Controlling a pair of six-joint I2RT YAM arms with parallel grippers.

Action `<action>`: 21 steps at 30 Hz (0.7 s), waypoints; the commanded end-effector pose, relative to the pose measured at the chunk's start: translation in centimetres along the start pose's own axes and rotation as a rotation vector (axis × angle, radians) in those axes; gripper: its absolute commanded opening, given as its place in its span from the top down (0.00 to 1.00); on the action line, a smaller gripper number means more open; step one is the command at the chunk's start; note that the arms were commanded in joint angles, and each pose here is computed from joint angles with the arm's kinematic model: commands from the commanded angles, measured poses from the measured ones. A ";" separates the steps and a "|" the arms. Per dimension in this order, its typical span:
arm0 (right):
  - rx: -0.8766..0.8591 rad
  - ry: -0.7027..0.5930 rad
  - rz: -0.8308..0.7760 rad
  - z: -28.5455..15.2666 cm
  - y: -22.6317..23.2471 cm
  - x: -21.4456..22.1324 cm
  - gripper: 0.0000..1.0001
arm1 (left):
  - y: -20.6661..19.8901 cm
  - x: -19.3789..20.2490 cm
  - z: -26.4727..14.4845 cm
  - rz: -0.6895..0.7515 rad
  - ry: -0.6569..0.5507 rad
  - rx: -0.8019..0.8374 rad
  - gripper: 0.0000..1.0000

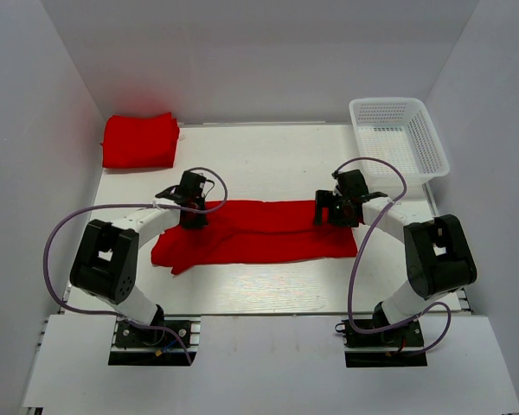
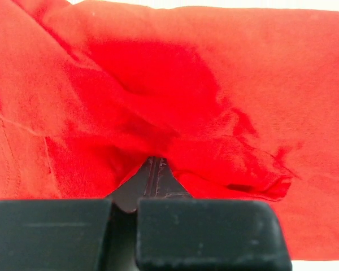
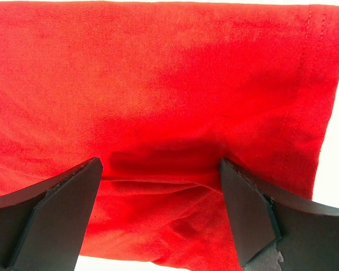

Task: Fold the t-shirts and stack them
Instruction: Fold the tshirt

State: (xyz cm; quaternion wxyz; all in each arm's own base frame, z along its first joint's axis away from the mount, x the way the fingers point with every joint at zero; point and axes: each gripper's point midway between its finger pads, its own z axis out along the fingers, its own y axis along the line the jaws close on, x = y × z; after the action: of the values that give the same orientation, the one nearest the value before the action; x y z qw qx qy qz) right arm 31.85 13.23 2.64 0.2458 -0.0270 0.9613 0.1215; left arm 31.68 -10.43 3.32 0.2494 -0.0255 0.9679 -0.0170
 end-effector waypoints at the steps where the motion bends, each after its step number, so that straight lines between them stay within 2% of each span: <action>1: 0.053 0.168 0.017 0.9 -1.7 4.7 0.10 | -1.0 -2.4 -1.7 0.013 -0.112 0.059 1.00; 9: 0.051 0.164 0.017 0.9 -1.6 4.6 0.10 | -3.1 -4.6 -4.0 0.082 -0.254 0.209 1.00; 14: 0.049 0.166 0.015 0.9 -1.6 4.5 0.10 | -3.3 -4.4 -3.6 0.095 -0.229 0.211 1.00; 19: 0.050 0.167 0.015 0.9 -1.6 4.6 0.10 | -1.5 -4.4 -3.8 0.029 -0.188 0.109 1.00; 21: 0.052 0.172 0.011 1.0 -1.7 4.7 0.10 | -0.6 -4.0 -3.6 0.001 -0.165 0.053 0.35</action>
State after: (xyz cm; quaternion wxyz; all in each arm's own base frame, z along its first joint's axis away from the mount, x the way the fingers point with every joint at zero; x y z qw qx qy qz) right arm 31.87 13.24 2.63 0.2442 -0.0274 0.9617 0.1211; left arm 33.03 -11.87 7.30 0.3263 0.0149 0.9428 -0.0673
